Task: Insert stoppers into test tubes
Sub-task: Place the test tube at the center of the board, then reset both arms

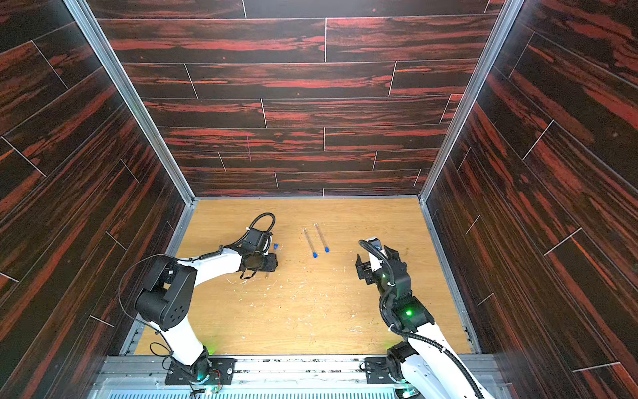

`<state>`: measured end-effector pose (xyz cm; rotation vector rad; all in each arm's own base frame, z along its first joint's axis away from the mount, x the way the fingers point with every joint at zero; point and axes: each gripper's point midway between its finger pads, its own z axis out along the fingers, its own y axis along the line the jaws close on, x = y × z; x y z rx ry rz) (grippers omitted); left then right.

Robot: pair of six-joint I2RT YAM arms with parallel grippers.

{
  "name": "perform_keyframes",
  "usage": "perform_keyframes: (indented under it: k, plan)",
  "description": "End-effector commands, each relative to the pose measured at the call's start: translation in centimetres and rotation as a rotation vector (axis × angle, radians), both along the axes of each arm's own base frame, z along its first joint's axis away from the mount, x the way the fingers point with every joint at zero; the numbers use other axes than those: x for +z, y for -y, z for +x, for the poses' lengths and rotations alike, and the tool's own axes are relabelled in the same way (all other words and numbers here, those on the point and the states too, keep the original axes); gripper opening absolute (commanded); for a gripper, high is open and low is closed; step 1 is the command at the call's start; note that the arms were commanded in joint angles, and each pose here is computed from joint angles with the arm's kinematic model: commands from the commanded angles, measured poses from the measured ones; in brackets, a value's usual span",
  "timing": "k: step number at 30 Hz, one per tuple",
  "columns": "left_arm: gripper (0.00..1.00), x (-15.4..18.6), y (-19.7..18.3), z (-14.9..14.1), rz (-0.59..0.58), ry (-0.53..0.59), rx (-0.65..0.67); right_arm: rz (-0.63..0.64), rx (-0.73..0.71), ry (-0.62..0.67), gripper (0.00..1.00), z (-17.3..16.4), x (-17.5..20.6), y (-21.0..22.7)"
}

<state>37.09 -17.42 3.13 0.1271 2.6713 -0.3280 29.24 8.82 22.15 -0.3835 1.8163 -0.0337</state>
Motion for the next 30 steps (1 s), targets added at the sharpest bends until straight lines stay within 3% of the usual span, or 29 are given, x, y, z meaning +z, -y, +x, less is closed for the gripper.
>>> perform_keyframes:
  k: [1,11,16,20,22,24,27,30]
  plan:
    - [0.57,3.3,-0.3,0.0,0.003,0.081,-0.012,0.036,-0.018,0.005,0.91,0.3,0.4,0.2]
    - [0.74,9.6,-2.1,-0.6,0.052,0.321,-0.127,0.022,-0.059,-0.037,0.91,1.6,-0.8,0.5]
    - [0.84,11.7,-6.3,-0.1,0.032,0.388,-0.059,-0.02,-0.063,-0.077,0.92,2.9,-1.7,0.2]
    - [0.99,12.9,-9.5,-0.1,0.099,0.474,-0.057,-0.048,-0.074,-0.025,0.93,4.3,-3.1,0.2]
    - [1.0,13.0,-11.7,-0.1,0.159,0.495,-0.022,-0.049,-0.123,0.004,0.93,5.3,-3.8,0.7]
    - [1.0,13.1,-14.7,0.2,0.226,0.516,0.101,-0.048,-0.174,0.036,0.93,6.3,-4.3,1.3]
    - [1.0,11.9,-17.1,-0.1,0.306,0.506,0.146,-0.028,-0.216,0.089,0.93,7.5,-4.8,1.9]
    - [1.0,9.9,-18.6,-0.2,0.311,0.488,0.185,0.014,-0.259,0.123,0.93,8.2,-5.7,3.1]
